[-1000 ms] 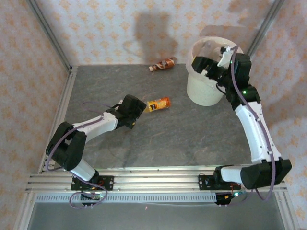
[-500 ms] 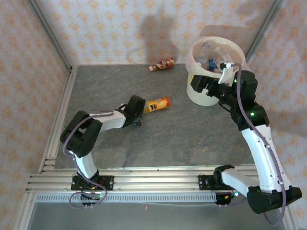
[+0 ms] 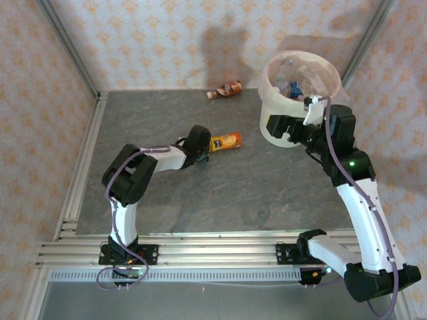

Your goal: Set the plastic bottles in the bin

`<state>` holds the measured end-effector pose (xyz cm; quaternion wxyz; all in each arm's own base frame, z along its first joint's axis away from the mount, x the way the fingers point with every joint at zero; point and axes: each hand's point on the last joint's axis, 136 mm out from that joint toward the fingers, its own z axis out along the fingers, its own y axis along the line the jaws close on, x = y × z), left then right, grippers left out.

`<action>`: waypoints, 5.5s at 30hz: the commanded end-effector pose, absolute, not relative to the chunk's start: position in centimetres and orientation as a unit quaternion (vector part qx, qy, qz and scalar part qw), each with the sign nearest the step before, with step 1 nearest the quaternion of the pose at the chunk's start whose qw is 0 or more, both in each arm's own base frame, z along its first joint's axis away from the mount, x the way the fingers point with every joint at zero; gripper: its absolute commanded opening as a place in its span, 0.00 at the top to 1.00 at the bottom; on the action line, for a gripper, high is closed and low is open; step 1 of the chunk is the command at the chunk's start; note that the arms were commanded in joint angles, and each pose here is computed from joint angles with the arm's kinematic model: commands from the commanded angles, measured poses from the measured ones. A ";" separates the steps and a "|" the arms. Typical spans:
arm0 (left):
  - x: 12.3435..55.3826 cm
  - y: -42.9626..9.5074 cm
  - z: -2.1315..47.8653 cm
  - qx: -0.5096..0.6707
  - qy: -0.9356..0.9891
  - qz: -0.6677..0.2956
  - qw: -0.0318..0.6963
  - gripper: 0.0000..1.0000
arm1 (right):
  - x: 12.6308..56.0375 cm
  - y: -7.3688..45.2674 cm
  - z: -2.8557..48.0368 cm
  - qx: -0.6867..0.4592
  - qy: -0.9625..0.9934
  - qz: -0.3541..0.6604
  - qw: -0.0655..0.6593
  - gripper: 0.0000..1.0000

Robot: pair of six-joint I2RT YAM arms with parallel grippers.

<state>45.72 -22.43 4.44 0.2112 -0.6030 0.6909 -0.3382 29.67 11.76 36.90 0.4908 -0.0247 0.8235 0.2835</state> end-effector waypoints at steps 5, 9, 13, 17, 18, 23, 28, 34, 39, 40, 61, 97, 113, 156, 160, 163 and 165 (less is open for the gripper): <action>45.8 -21.4 8.6 -0.527 0.737 -0.319 0.278 0.49 | 29.0 13.0 35.9 -0.057 0.818 0.307 0.483 0.01; 44.8 -21.2 12.8 -0.448 0.782 -0.302 0.310 0.52 | 28.6 14.8 35.7 -0.095 0.801 0.343 0.481 0.01; 43.1 -20.9 18.3 -0.334 0.832 -0.266 0.353 0.56 | 28.1 16.7 34.9 -0.146 0.793 0.349 0.477 0.01; 40.6 -21.1 24.0 -0.214 0.860 -0.253 0.388 0.56 | 28.1 18.4 34.1 -0.188 0.794 0.345 0.464 0.01; 39.9 -21.4 25.2 -0.184 0.864 -0.261 0.389 0.55 | 27.9 19.0 34.0 -0.201 0.793 0.348 0.458 0.01; 36.4 -22.8 29.9 -0.061 0.865 -0.304 0.394 0.55 | 27.5 22.8 33.0 -0.274 0.789 0.358 0.418 0.01; 34.3 -24.2 33.0 0.014 0.849 -0.347 0.398 0.54 | 27.5 26.3 32.4 -0.320 0.783 0.377 0.378 0.01; 33.7 -26.0 34.7 0.049 0.831 -0.392 0.392 0.54 | 26.3 30.2 31.8 -0.365 0.765 0.418 0.326 0.01; 34.0 -26.9 34.8 0.058 0.824 -0.409 0.388 0.55 | 27.4 30.8 30.8 -0.341 0.784 0.409 0.318 0.01; 34.0 -27.1 34.7 0.059 0.824 -0.412 0.385 0.55 | 27.3 30.8 30.6 -0.342 0.785 0.409 0.316 0.00; 32.9 -29.2 36.7 0.094 0.802 -0.465 0.364 0.17 | 28.6 28.9 29.5 -0.307 0.812 0.353 0.350 0.56; 33.7 -10.4 29.5 -0.264 0.833 -0.151 0.462 0.00 | 42.2 5.4 45.9 0.046 0.781 0.048 0.622 0.59; 33.2 -9.6 27.9 -0.277 0.842 -0.145 0.439 0.00 | 51.4 -1.7 40.8 -0.074 0.828 -0.063 0.552 0.57; 33.3 -9.1 24.8 -0.292 0.852 -0.139 0.411 0.00 | 53.2 -6.2 30.1 0.102 0.898 -0.034 0.426 0.49; 33.6 -9.5 24.6 -0.288 0.856 -0.141 0.405 0.00 | 51.5 -8.8 29.3 0.135 0.896 -0.106 0.410 0.49; 33.9 -9.7 24.6 -0.287 0.858 -0.141 0.402 0.00 | 51.4 -7.6 30.0 0.119 0.897 -0.077 0.420 0.49; 33.9 -9.7 24.6 -0.288 0.858 -0.142 0.400 0.00 | 51.6 -7.3 31.3 0.119 0.890 -0.064 0.436 0.49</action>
